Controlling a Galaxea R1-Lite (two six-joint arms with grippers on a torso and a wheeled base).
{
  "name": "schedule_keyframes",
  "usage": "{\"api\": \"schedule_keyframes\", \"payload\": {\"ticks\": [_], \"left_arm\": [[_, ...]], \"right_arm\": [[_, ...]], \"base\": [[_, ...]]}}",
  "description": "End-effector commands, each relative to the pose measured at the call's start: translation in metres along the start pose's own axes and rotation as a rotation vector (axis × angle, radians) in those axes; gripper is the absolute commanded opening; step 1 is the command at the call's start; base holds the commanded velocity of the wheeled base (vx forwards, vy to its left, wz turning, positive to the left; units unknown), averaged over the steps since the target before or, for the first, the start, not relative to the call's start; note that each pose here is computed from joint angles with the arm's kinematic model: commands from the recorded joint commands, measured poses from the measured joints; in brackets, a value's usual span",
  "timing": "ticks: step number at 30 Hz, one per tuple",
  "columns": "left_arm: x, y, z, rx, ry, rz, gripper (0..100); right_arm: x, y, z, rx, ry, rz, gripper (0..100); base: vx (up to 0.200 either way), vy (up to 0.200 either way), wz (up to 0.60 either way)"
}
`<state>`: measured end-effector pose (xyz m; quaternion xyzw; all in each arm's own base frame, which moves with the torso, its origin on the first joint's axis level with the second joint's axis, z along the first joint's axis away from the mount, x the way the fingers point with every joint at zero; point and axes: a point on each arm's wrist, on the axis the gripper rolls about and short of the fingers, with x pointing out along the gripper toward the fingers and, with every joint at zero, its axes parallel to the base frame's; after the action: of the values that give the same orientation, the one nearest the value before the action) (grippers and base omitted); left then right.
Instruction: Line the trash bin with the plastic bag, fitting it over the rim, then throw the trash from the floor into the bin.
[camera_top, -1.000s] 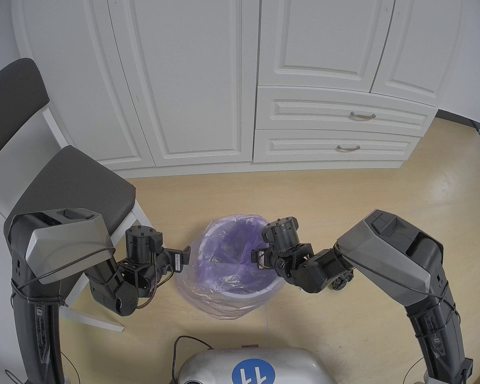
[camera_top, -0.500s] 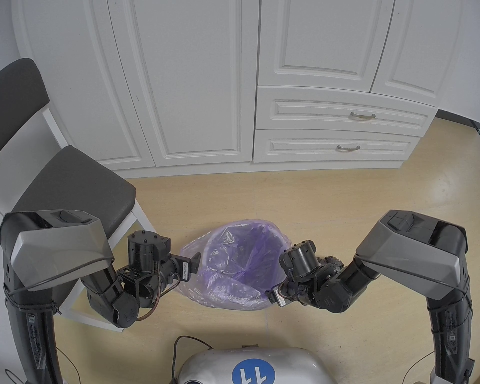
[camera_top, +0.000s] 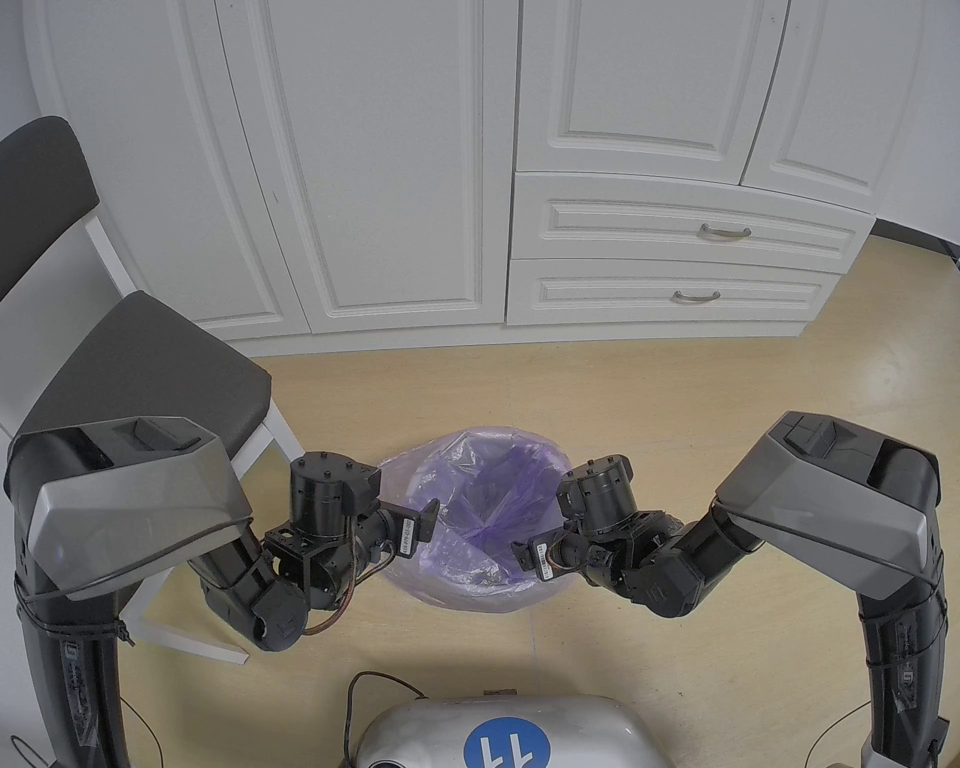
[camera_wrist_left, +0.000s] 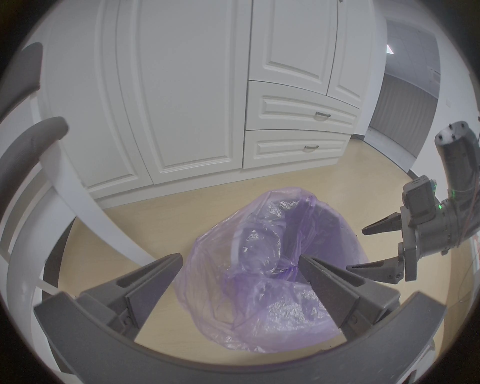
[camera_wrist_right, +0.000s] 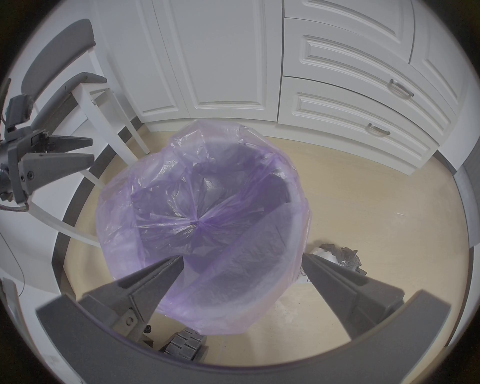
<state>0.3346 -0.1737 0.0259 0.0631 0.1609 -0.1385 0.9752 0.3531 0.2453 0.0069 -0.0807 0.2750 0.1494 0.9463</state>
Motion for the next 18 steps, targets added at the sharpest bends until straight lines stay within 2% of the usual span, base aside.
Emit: {"api": "schedule_keyframes", "payload": {"ticks": [1, 9, 11, 13, 18], "left_arm": [[0.029, -0.014, -0.004, 0.034, 0.050, -0.018, 100], [0.076, -0.020, -0.008, 0.053, 0.135, -0.005, 100], [0.091, -0.010, -0.010, 0.048, 0.162, 0.026, 100], [0.094, -0.006, -0.009, 0.044, 0.160, 0.036, 100], [0.107, 0.021, 0.000, 0.010, 0.135, 0.093, 100]], "right_arm": [[0.001, -0.004, 0.003, 0.014, -0.009, -0.011, 100], [0.002, -0.029, 0.011, 0.039, -0.014, -0.058, 100], [0.005, -0.039, 0.015, 0.053, -0.023, -0.078, 100], [0.006, -0.041, 0.016, 0.056, -0.027, -0.083, 100], [0.013, -0.060, 0.024, 0.082, -0.031, -0.120, 100]], "base": [[0.000, 0.000, 0.00], [0.000, 0.000, 0.00], [0.000, 0.000, 0.00], [0.000, 0.000, 0.00], [0.000, 0.000, 0.00]]}}
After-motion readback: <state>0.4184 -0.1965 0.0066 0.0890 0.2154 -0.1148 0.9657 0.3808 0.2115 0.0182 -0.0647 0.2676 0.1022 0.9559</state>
